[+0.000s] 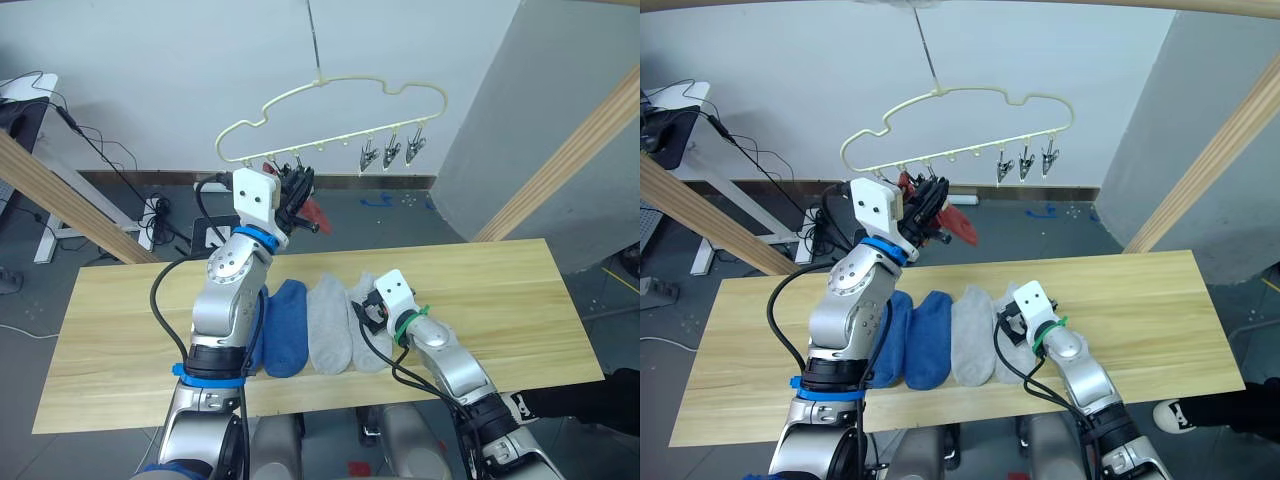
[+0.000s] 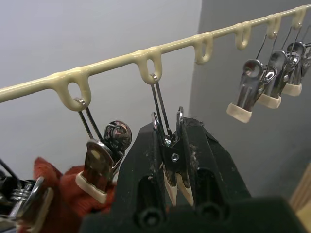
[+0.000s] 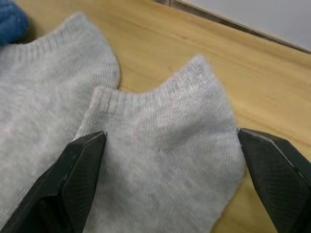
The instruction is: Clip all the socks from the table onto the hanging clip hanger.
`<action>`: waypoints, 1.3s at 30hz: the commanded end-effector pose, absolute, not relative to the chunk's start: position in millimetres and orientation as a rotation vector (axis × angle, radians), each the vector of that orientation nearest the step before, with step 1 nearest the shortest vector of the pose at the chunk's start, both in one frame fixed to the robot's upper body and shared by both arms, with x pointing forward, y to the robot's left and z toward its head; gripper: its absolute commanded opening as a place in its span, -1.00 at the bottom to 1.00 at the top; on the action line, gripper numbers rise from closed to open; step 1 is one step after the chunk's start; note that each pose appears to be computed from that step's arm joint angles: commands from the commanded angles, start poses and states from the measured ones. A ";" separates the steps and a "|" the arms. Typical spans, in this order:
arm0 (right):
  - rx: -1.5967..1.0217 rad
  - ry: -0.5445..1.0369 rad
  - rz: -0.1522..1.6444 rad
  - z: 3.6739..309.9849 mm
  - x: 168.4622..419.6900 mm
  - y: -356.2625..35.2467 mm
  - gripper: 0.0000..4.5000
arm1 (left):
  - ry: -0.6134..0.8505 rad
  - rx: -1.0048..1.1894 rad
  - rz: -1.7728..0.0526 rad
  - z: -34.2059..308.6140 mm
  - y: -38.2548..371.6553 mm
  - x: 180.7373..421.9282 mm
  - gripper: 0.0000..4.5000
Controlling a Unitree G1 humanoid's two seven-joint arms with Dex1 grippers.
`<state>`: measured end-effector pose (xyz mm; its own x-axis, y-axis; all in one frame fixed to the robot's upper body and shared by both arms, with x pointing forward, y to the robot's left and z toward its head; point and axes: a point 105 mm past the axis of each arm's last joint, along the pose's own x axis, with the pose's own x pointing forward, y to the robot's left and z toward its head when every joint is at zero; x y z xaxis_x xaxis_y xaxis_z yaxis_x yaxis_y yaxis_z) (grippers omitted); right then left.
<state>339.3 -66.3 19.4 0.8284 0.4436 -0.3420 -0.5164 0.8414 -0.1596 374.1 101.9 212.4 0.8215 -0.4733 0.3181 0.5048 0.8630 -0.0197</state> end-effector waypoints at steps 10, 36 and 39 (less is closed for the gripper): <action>-0.316 0.173 0.615 48.8 329.9 -50.4 -0.88 | -0.296 -0.199 -0.641 233.0 98.3 364.0 -0.87; -0.442 -0.168 0.723 159.2 352.0 14.9 -1.00 | -0.201 -0.318 -0.670 239.2 106.4 362.3 -0.87; -0.442 -0.180 0.727 164.3 354.2 19.8 -1.00 | -0.199 -0.324 -0.668 239.2 105.5 362.7 -0.87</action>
